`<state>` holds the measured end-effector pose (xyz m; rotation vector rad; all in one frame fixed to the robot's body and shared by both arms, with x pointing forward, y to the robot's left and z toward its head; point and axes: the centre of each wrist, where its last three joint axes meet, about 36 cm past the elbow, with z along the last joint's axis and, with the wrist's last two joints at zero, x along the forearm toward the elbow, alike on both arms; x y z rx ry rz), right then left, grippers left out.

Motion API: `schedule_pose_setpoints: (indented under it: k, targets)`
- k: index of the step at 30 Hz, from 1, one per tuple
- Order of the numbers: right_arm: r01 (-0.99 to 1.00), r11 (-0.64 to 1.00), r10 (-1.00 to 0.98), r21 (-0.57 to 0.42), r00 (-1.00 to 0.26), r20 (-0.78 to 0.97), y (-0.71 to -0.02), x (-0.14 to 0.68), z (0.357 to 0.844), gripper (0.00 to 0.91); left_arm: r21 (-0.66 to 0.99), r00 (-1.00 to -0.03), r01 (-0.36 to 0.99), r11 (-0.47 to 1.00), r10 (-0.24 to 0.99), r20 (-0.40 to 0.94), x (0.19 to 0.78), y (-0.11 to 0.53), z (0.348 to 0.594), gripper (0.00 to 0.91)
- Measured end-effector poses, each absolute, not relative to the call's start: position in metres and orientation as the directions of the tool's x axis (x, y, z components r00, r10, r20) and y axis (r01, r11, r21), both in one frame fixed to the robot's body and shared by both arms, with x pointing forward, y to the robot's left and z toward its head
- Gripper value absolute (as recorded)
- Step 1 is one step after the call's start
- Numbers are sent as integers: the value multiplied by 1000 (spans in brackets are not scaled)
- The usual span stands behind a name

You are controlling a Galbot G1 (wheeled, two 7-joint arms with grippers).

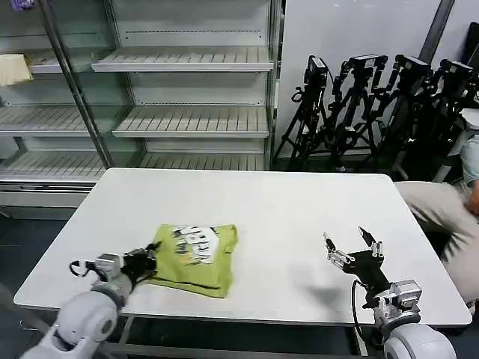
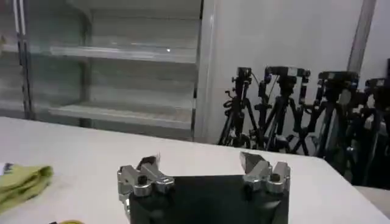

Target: Fold and organize the clothes.

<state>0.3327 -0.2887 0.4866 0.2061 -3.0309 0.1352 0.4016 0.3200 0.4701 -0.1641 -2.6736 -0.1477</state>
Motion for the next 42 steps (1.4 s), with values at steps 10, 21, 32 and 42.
schedule_pose_setpoints:
  k: [10,21,32,42]
  targets:
    - [-139,987,-134,-81,-989,63,-287,335,497,907,397,-923,-15,918,-165,348,407,449,537,10]
    - [-131,987,-126,-94,-990,57,-289,328,502,907,524,-972,88,847,-41,230,383,391,555,10]
    - [-115,987,-108,-113,-992,63,-286,319,508,907,476,-907,419,773,334,255,317,229,481,10]
    - [-98,984,-95,-150,-995,31,-294,322,525,907,461,-884,461,758,436,168,330,166,465,10]
